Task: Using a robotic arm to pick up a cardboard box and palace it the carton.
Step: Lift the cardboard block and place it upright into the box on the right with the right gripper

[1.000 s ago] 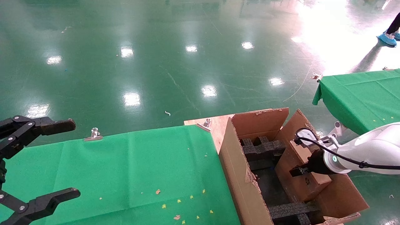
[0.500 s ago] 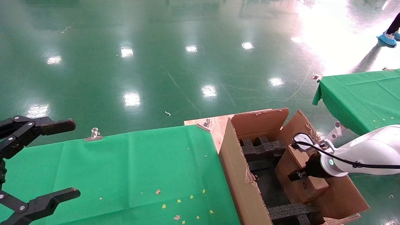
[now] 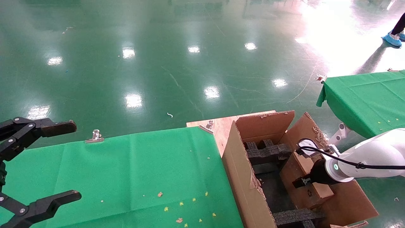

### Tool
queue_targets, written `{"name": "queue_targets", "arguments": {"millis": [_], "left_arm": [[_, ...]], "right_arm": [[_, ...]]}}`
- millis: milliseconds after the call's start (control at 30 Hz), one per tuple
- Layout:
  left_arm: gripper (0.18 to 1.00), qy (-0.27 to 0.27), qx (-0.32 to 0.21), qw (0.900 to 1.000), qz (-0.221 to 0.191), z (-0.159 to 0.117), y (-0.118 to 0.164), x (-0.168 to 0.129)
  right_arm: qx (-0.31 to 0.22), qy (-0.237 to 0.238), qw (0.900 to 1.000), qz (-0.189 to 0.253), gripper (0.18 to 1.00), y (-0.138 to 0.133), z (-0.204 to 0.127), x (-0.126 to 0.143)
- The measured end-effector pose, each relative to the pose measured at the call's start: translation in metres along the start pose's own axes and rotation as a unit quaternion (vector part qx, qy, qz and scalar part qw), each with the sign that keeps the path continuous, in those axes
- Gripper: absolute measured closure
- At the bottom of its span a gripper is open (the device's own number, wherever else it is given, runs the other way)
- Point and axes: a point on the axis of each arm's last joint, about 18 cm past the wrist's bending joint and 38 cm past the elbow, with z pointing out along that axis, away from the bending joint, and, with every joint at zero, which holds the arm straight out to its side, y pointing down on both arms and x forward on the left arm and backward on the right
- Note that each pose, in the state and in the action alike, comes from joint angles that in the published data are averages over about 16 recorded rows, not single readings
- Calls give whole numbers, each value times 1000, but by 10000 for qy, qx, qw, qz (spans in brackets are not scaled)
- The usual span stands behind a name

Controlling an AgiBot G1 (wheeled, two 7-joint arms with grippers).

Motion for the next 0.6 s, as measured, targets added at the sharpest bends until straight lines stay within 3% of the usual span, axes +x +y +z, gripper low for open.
{"name": "queue_targets", "arguments": {"millis": [367, 600], "left_arm": [[183, -1, 0, 10000, 0, 0, 0, 0], [183, -1, 0, 10000, 0, 0, 0, 0]], "right_arm": [[3, -10, 10000, 0, 785, 0, 0, 0], [28, -1, 10000, -13, 712, -1, 0, 0]]}}
